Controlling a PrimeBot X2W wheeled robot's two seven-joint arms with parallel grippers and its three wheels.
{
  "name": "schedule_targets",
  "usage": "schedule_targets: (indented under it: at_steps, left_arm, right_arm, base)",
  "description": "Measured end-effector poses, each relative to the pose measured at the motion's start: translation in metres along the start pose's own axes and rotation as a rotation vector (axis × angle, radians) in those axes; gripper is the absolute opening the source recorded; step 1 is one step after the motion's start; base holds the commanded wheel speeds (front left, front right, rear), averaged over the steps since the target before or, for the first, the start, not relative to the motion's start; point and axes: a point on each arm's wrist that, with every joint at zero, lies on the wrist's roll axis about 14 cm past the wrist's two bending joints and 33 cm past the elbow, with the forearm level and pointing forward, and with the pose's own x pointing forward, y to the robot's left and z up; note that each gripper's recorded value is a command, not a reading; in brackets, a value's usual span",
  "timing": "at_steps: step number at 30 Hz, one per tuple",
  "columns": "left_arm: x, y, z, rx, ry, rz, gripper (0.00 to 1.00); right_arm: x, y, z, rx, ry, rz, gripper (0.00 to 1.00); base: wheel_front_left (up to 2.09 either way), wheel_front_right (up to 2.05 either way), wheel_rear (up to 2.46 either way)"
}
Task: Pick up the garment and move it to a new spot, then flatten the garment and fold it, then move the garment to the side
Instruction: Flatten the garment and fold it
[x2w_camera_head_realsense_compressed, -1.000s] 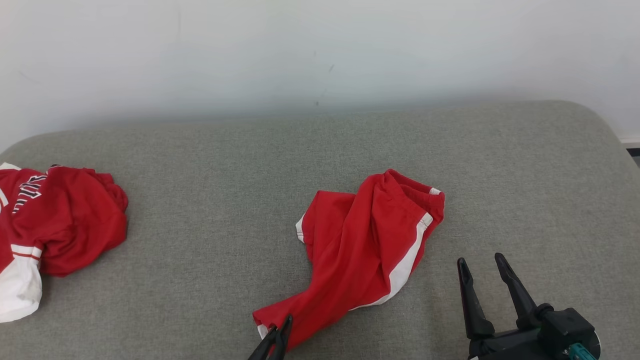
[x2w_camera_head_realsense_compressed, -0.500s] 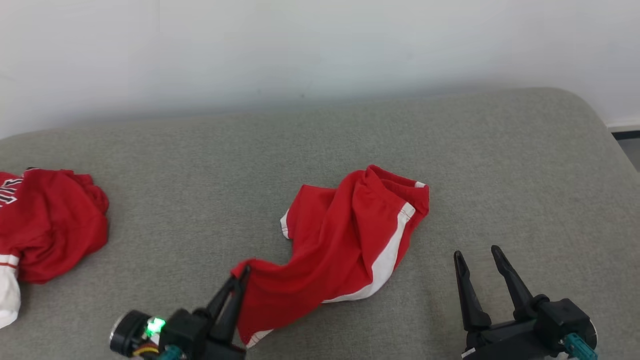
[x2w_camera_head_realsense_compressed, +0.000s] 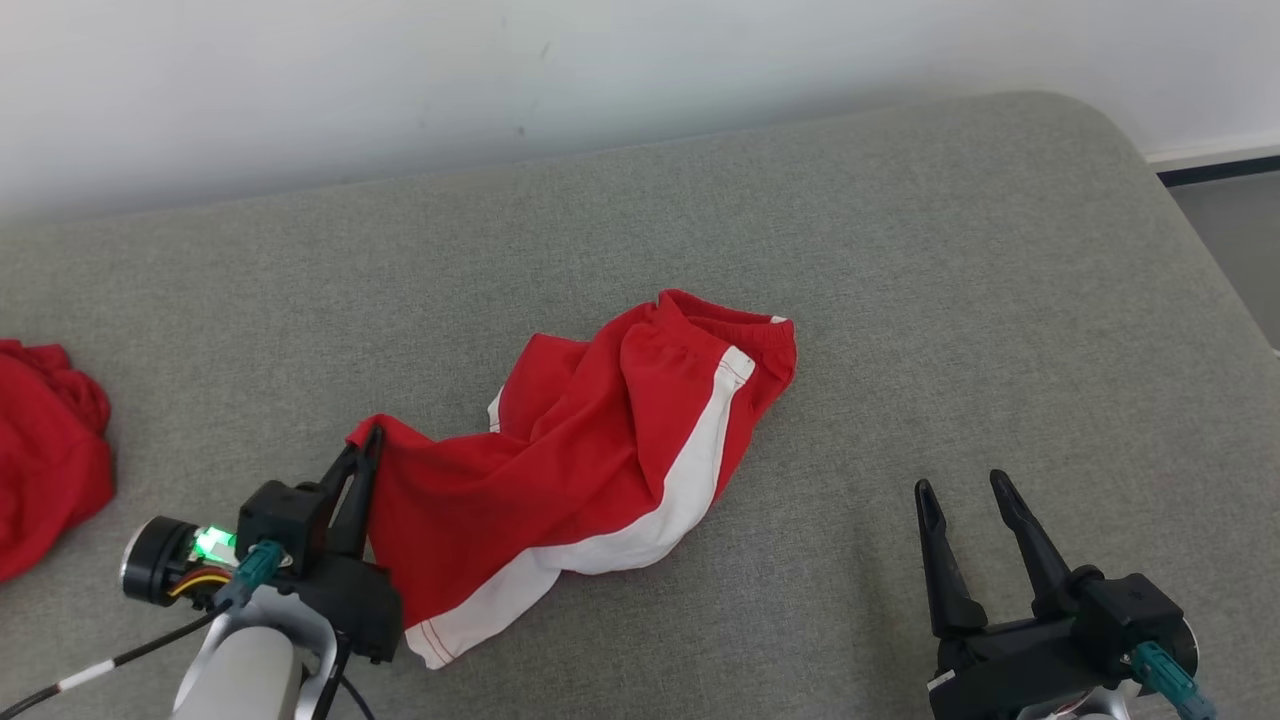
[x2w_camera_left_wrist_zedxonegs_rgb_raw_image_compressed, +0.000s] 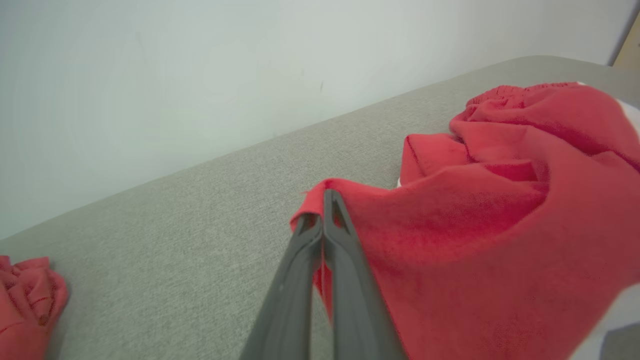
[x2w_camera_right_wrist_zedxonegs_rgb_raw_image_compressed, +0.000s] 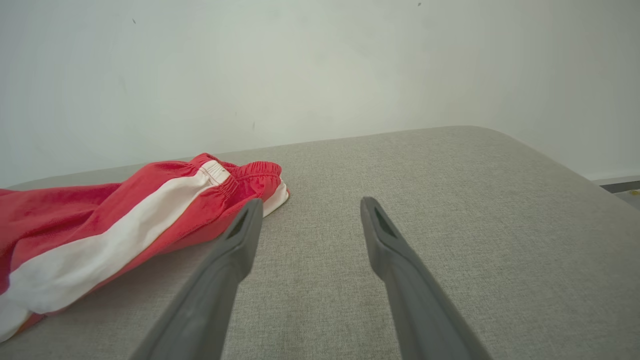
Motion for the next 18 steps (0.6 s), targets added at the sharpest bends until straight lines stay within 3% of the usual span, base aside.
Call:
schedule_targets:
  at_steps: [1,2,3,4,18]
  left_arm:
    - [0.003,0.000,-0.003,-0.010,0.009,0.006,0.16]
    - [0.004,0.000,-0.007,-0.016,0.025,0.008,0.43]
    - [0.005,-0.002,-0.010,-0.015,0.033,0.006,0.94]
    - [0.005,-0.002,-0.009,-0.023,0.031,0.012,1.00]
    - [-0.043,0.019,0.021,-0.169,-0.109,0.176,1.00]
  right_arm:
    - [0.000,-0.001,-0.001,0.000,0.004,-0.003,1.00]
    - [0.000,-0.001,-0.002,0.000,0.006,-0.005,1.00]
    - [0.000,-0.002,-0.002,0.000,0.007,-0.006,1.00]
    - [0.001,-0.001,-0.003,0.001,0.009,-0.005,1.00]
    - [0.009,0.026,-0.002,0.022,0.000,0.073,1.00]
  base:
    - [0.00,0.00,0.00]
    - [0.00,0.00,0.00]
    - [0.00,0.00,0.00]
    - [0.00,0.00,0.00]
    - [0.00,0.00,0.00]
